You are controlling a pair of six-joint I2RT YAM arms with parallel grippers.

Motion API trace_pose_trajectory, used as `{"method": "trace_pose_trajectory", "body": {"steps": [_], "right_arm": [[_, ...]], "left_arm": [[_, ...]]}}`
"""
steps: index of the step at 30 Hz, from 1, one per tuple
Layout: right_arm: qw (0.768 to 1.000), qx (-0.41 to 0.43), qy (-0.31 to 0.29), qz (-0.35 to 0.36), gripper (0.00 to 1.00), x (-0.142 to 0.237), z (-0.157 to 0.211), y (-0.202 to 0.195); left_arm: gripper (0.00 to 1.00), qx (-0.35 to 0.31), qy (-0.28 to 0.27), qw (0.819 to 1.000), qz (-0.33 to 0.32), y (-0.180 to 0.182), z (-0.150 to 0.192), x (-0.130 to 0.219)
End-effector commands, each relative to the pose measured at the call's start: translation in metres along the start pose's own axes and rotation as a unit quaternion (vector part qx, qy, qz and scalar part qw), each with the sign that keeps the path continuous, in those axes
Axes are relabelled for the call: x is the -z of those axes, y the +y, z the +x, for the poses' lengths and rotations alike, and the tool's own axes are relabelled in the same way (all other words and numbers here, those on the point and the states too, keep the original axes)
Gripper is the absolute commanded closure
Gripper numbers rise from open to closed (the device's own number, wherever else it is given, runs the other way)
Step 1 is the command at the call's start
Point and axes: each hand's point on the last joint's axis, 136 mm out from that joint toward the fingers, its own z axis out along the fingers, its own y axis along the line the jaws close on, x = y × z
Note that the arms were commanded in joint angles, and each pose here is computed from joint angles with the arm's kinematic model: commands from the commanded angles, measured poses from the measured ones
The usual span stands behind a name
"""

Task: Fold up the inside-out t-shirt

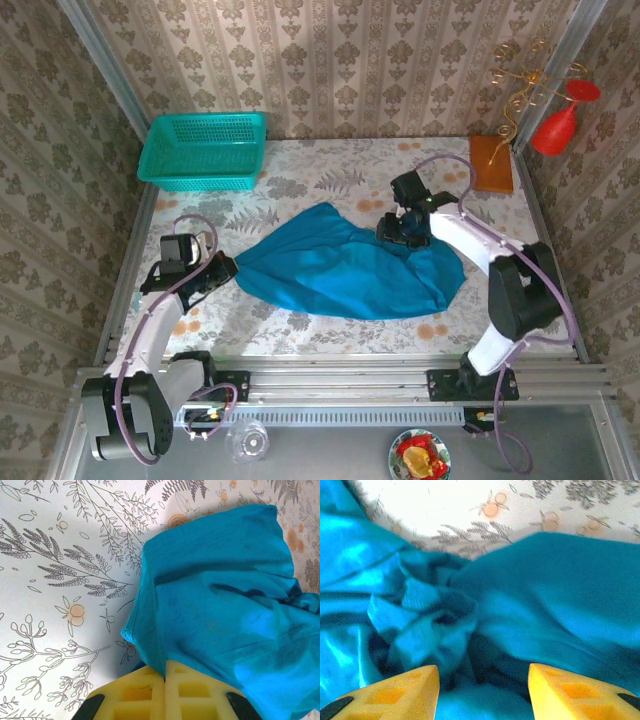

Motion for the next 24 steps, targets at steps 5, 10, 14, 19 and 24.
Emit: {"method": "trace_pose_trajectory", "body": {"steps": [5,10,14,19,24], "right_arm": [[0.999,-0.030,0.010,-0.039,0.52,-0.027,-0.022,0.032],[0.999,-0.033,0.019,-0.030,0.61,-0.028,-0.020,0.029],[0.999,-0.034,0.022,0.007,0.58,-0.023,-0.014,0.015],[0.998,-0.040,0.039,0.006,0.57,-0.024,-0.003,0.012],[0.998,-0.050,0.042,-0.026,0.71,-0.024,-0.003,0.024]], "left_arm": [[1.00,-0.017,-0.007,1.000,-0.006,-0.001,0.002,0.006],[1.00,-0.017,-0.010,1.000,-0.007,-0.001,0.002,0.008],[1.00,-0.017,-0.010,1.000,-0.005,-0.002,0.001,0.008],[1.00,-0.017,-0.005,1.000,-0.012,0.000,0.001,0.008],[1.00,-0.020,-0.005,1.000,-0.013,-0.001,0.001,0.009]]}}
